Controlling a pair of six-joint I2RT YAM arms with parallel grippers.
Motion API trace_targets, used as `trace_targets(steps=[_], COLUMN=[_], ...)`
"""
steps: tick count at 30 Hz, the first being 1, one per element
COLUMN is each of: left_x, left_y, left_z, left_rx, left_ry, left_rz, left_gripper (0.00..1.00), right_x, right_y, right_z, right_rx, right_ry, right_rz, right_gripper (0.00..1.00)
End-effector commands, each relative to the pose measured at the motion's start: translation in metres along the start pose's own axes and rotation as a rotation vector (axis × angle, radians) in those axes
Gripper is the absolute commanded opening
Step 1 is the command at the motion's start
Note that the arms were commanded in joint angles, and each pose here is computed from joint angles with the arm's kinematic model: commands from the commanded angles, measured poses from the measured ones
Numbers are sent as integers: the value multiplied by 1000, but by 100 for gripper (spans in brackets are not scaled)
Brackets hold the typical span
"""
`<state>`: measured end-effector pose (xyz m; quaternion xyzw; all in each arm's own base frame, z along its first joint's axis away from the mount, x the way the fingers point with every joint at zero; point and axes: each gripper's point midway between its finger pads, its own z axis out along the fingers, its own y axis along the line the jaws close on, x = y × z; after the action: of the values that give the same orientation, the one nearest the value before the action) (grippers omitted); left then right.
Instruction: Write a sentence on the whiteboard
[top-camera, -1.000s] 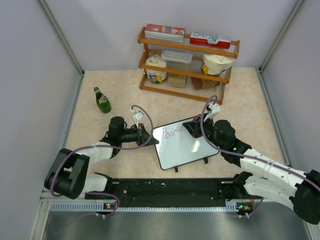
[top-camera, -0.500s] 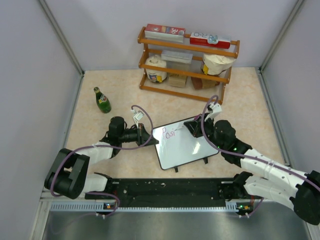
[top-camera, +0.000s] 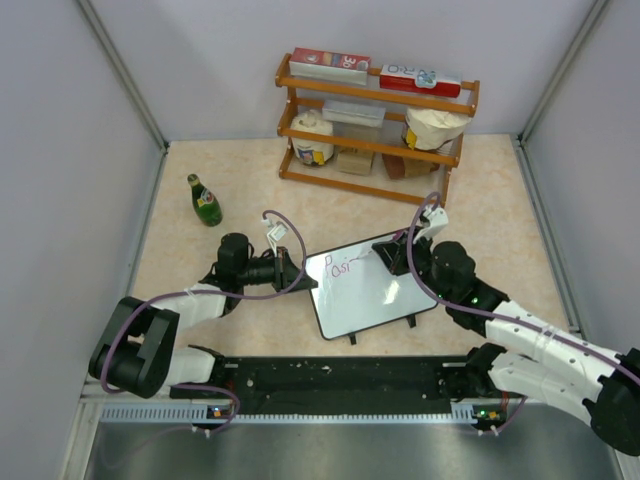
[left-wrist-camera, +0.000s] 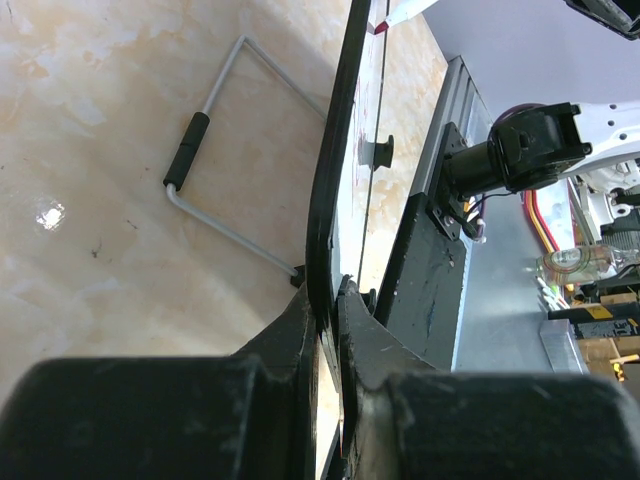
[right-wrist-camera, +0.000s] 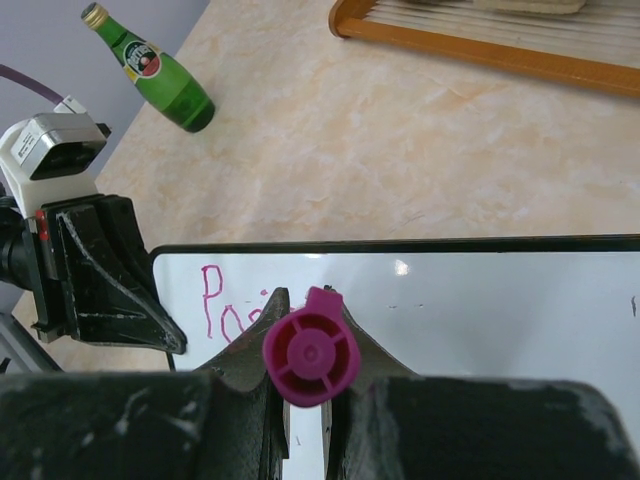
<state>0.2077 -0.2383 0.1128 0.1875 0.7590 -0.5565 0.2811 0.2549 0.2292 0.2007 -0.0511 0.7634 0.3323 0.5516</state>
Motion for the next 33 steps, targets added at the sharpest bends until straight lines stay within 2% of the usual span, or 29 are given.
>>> trace_targets(steps=[1,14,33], left_x=[2,0,1], left_y=[18,17,17], left_z=[2,2,2], left_rx=[-65,-63,-65], left_ry=[-5,-8,-8], left_rz=[59,62,64], left_gripper=[0,0,0], right_x=[-35,-45,-5], right_y=[17,28,6], right_z=[-1,8,2], right_rx=[-56,-85,-31], right_ry=[-99,-111,-16], right_rz=[8,19,11], right_gripper=[0,0,0])
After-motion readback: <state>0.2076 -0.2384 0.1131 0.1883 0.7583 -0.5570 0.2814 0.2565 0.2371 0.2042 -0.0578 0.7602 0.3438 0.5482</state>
